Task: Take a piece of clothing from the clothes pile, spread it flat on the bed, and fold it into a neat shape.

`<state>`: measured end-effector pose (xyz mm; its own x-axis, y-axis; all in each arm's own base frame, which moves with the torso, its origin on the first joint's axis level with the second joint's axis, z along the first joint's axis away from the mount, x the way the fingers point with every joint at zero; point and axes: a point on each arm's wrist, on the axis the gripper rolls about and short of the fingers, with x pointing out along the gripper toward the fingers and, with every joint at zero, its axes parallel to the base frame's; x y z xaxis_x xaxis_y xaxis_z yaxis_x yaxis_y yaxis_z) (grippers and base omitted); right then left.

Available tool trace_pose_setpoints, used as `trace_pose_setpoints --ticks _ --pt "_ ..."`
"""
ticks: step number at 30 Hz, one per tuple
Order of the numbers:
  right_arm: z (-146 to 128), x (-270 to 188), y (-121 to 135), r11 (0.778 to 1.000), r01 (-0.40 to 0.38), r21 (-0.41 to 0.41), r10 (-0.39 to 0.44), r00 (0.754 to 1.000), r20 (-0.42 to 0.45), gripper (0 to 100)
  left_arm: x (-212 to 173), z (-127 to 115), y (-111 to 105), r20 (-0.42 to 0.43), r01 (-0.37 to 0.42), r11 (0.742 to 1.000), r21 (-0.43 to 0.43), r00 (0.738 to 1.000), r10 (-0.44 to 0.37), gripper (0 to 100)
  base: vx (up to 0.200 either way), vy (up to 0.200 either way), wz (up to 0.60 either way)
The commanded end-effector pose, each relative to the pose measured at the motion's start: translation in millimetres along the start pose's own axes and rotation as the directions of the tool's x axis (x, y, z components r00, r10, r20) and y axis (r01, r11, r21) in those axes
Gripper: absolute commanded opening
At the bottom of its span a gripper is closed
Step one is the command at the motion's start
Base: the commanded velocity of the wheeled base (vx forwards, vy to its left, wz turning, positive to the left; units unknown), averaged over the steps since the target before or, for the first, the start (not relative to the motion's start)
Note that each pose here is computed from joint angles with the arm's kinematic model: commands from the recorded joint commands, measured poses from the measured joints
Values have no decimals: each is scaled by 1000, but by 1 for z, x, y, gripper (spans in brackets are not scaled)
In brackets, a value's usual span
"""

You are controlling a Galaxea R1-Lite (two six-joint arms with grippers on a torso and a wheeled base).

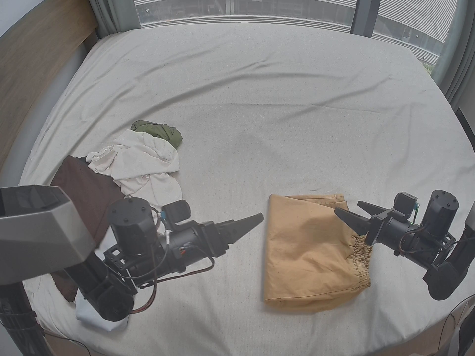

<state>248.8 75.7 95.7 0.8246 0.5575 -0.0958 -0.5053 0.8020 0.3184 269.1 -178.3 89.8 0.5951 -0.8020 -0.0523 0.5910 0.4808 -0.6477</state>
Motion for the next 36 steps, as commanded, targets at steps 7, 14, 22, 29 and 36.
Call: trace_pose_setpoints --ticks 7,14,22,29,36 --pt "-1 -1 0 1000 1 3 -1 1000 -4 100 -55 44 -8 104 14 999 48 994 -19 100 0 0 0" --pt "-1 -3 -6 1000 27 6 -27 1000 -3 100 -71 48 -3 107 -13 995 94 994 3 100 0 0 0" --pt "-3 -4 -22 995 93 24 -92 995 -32 100 -85 40 10 82 -87 969 229 994 70 100 0 0 0" --pt "-7 -9 -34 987 151 46 -147 985 -86 100 -91 30 19 54 -123 923 364 992 111 100 0 0 0" --pt "-14 -11 -39 981 184 55 -175 974 -146 100 -92 23 31 53 -143 895 423 990 133 100 0 0 0"
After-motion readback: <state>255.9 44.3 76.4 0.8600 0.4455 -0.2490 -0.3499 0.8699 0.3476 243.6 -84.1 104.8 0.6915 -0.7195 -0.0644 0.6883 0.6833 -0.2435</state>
